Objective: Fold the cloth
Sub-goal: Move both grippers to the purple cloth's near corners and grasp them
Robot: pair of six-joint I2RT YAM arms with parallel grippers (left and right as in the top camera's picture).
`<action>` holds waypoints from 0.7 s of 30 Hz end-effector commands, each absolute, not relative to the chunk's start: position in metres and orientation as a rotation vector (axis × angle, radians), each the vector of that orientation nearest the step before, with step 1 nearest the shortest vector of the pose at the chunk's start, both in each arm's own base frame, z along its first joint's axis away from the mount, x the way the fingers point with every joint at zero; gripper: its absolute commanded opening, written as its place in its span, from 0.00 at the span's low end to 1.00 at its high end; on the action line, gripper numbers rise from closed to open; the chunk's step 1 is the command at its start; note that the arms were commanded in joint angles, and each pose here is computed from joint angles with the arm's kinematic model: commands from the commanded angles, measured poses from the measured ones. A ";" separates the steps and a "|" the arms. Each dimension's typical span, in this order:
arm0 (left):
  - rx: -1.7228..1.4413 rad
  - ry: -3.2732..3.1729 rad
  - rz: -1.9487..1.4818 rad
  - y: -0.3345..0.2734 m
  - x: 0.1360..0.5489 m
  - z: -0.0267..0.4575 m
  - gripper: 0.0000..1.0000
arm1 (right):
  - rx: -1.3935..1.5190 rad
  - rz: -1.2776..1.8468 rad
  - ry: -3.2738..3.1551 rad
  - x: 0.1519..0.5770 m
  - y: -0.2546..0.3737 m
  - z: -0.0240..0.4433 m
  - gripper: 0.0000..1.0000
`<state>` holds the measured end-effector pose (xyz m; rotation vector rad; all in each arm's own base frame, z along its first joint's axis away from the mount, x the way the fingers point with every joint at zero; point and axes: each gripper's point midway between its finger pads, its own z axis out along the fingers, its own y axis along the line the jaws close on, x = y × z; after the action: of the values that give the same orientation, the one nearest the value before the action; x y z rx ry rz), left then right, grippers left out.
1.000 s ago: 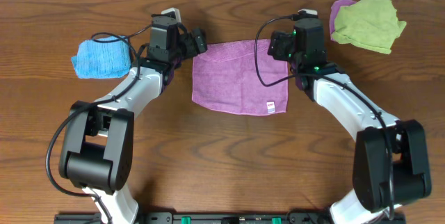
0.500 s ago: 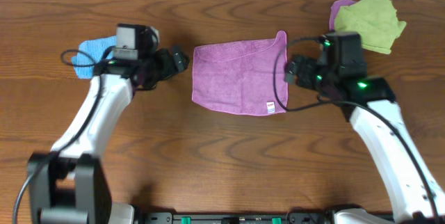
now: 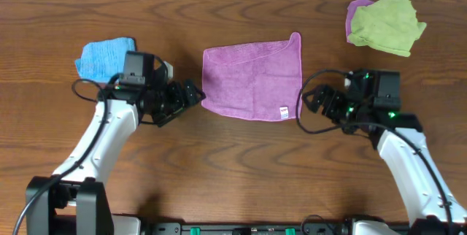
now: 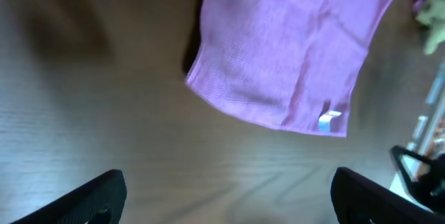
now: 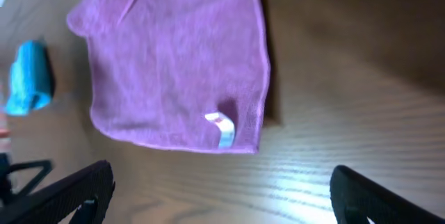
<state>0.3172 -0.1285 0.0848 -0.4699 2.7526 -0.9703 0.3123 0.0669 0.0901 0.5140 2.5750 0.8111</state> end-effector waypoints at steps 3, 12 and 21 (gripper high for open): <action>-0.482 2.714 -1.075 -0.138 0.311 0.069 0.95 | 0.519 0.921 2.560 0.306 0.077 0.081 0.99; -0.502 2.664 -1.093 -0.140 0.327 0.052 0.95 | 0.589 0.978 2.547 0.325 0.080 0.058 0.99; -0.513 2.646 -1.172 -0.158 0.340 0.033 0.95 | 0.642 0.985 2.583 0.324 0.080 0.043 0.99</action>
<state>0.3433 -0.1498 0.0367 -0.5004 2.6327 -1.1342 0.3246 0.0790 0.0422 0.6169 2.5880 0.9557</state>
